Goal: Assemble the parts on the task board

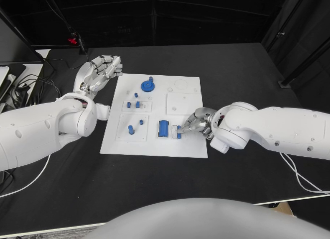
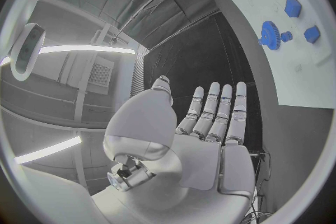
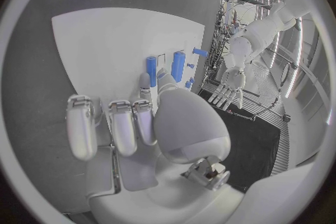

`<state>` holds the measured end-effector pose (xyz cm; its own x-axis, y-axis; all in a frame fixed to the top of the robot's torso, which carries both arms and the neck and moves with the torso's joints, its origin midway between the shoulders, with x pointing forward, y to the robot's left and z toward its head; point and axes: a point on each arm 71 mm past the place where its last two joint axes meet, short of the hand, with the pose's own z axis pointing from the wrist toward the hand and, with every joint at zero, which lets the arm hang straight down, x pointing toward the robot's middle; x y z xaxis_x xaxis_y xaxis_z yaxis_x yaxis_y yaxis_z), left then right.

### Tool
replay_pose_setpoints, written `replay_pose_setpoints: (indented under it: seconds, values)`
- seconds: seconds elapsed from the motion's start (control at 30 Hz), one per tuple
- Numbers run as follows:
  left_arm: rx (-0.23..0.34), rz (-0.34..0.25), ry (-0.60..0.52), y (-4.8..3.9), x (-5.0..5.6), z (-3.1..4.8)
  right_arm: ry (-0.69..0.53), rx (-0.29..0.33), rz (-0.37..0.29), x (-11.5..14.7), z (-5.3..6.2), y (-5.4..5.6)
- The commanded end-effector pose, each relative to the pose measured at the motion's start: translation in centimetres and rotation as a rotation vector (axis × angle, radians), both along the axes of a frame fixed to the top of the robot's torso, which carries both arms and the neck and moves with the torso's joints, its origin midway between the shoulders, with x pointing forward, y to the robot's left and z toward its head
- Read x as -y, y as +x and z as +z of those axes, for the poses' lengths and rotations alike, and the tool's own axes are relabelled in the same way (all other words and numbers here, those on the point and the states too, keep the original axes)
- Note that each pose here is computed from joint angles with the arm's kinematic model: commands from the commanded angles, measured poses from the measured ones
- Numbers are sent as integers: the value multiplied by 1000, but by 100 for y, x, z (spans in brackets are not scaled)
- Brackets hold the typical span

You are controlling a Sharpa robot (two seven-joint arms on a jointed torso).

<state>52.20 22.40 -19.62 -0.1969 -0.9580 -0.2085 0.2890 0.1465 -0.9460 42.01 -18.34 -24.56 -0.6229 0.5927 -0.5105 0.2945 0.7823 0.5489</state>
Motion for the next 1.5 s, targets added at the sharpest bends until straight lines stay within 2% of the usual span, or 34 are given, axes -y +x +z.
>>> replay_pose_setpoints:
  seconds: [0.03,0.63,1.3,1.5]
  values:
    - [33,-16,-13,-5,14,34,-43,-58,-9,22,-102,-56]
    - [31,-17,-13,-8,12,33,-173,-15,87,-16,-105,-29]
    - [29,-18,-13,-7,14,32,-232,-17,146,-70,-119,-24]
    - [29,-18,-13,-7,13,31,-257,-1,163,-75,-113,-17]
